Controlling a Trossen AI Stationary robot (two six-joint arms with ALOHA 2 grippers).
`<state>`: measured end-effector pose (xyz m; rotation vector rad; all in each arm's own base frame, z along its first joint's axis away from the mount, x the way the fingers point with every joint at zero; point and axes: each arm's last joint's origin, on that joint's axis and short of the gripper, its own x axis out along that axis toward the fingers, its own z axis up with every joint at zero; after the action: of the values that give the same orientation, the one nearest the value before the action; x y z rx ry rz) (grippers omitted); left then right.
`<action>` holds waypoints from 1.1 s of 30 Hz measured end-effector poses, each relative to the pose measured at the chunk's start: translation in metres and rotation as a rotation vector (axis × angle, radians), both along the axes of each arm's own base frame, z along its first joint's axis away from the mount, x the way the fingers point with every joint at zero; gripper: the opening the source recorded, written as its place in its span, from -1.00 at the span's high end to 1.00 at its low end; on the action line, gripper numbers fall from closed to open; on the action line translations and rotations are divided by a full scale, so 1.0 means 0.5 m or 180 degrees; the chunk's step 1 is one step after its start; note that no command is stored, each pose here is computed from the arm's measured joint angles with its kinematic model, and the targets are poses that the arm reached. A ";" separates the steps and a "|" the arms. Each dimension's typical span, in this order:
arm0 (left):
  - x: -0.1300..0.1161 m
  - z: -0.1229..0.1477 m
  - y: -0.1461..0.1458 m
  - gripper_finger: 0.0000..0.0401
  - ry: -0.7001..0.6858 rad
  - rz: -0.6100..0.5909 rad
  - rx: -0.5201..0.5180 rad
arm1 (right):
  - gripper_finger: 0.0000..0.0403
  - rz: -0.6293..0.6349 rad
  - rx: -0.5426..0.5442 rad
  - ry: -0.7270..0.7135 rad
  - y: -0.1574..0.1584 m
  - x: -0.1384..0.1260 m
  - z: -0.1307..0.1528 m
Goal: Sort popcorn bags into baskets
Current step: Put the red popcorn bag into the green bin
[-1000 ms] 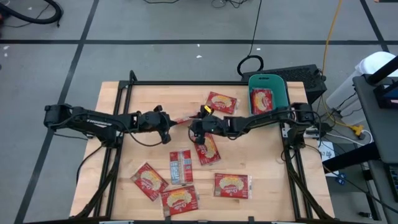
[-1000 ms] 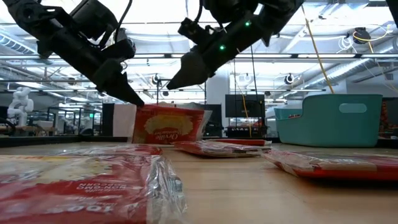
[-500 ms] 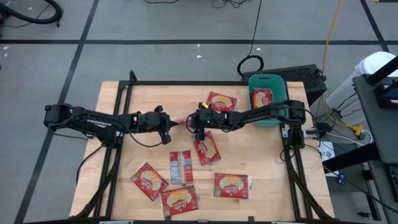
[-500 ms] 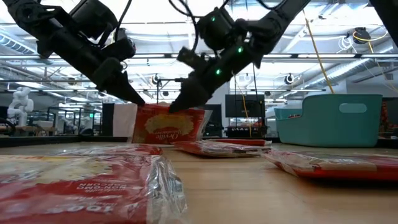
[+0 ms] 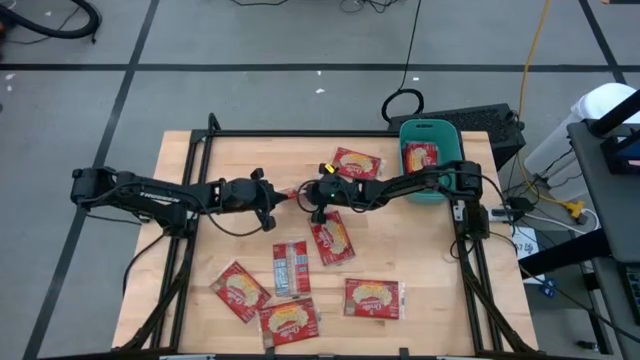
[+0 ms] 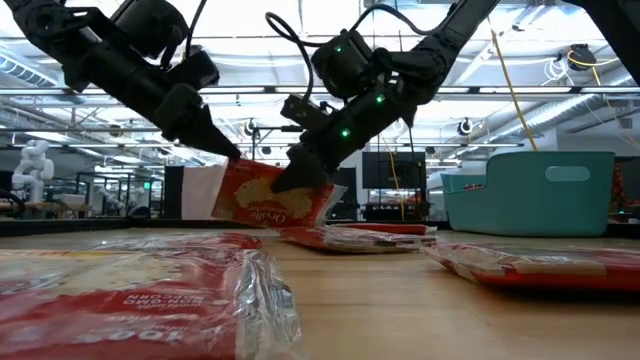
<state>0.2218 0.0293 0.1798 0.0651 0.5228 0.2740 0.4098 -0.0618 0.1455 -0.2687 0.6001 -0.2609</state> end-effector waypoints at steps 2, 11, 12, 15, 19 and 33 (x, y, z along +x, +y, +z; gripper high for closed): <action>0.001 0.011 0.000 0.86 -0.0129 -0.0036 0.0068 | 0.94 0.0000 0.0017 -0.0008 0.004 -0.001 0.006; -0.043 0.093 0.000 0.48 -0.0780 0.0140 0.0253 | 0.96 -0.0131 0.0260 -0.0241 0.012 -0.036 0.056; -0.051 0.098 0.001 0.45 -0.0821 0.0204 0.0261 | 0.97 -0.0142 0.0288 -0.0304 0.015 -0.044 0.063; -0.068 0.103 0.005 0.40 -0.0914 0.0309 0.0245 | 0.96 -0.0130 0.0333 -0.0618 0.027 -0.072 0.097; -0.080 0.087 0.007 0.38 -0.0918 0.0346 0.0207 | 0.93 -0.0014 0.0360 -0.1136 0.056 -0.118 0.132; -0.076 0.060 -0.005 0.38 -0.1868 -0.0641 0.0294 | 0.94 0.0491 0.0244 -0.2777 0.122 -0.206 0.200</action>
<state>0.1837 0.0268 0.2096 0.1212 -0.0807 0.1093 0.3066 -0.0008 0.2454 -0.1044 -0.2725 -0.1808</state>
